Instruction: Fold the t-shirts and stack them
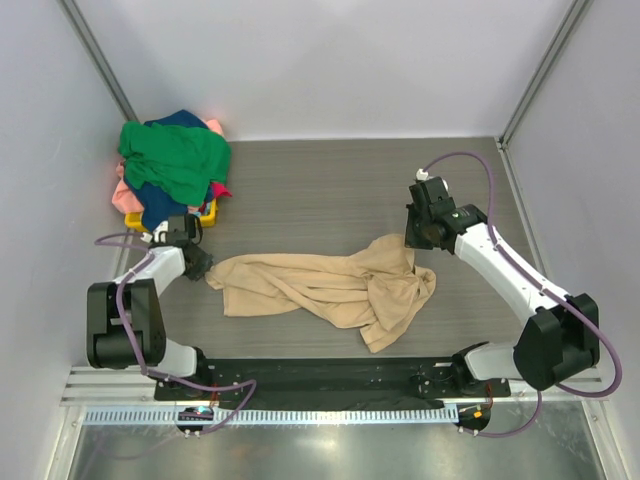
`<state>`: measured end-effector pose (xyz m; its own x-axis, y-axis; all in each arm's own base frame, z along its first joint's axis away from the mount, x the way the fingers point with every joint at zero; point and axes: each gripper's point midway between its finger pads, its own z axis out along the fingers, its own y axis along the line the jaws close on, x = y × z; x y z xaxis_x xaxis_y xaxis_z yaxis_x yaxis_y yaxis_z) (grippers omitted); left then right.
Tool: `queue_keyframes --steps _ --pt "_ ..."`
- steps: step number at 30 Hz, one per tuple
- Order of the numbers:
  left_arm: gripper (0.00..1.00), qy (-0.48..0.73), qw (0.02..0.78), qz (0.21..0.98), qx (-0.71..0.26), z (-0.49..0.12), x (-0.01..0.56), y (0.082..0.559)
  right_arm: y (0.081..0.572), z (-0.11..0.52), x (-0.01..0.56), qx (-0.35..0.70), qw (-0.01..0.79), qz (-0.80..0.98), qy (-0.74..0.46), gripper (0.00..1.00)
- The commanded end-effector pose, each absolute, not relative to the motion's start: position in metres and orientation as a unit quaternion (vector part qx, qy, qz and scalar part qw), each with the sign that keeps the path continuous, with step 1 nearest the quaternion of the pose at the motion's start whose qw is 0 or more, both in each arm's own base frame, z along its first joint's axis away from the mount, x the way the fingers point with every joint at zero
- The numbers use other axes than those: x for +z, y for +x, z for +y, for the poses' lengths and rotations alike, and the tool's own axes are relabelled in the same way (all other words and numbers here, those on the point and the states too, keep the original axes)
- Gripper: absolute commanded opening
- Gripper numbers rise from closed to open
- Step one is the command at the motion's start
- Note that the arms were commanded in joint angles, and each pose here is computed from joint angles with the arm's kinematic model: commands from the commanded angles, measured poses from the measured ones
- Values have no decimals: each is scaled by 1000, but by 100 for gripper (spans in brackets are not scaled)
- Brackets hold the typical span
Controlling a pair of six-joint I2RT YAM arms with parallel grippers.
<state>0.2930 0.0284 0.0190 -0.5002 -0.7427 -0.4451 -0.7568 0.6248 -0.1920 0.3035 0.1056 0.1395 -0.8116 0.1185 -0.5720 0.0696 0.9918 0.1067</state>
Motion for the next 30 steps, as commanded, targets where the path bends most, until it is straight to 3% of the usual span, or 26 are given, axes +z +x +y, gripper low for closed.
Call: queue_keyframes --steps 1,2,3,8,12,16,21,30 --pt "18 -422 266 867 -25 20 22 314 313 108 150 52 322 944 55 1" --pt "13 -419 270 866 -41 16 26 318 313 108 151 53 324 943 58 1" --pt "0 -416 278 864 -53 13 32 324 314 109 156 56 330 940 60 1" --pt "0 -403 324 850 -103 2 90 332 315 101 201 50 365 927 71 1" --pt "0 -370 394 832 -129 -1 177 325 313 103 295 97 456 883 58 1" --pt "0 -324 512 780 -155 0 297 303 283 96 393 148 560 814 41 1" --pt "0 -275 626 706 -183 -4 427 252 209 77 514 210 697 686 8 1" --pt "0 -160 765 573 -246 -33 558 137 49 28 627 246 840 481 -42 1"
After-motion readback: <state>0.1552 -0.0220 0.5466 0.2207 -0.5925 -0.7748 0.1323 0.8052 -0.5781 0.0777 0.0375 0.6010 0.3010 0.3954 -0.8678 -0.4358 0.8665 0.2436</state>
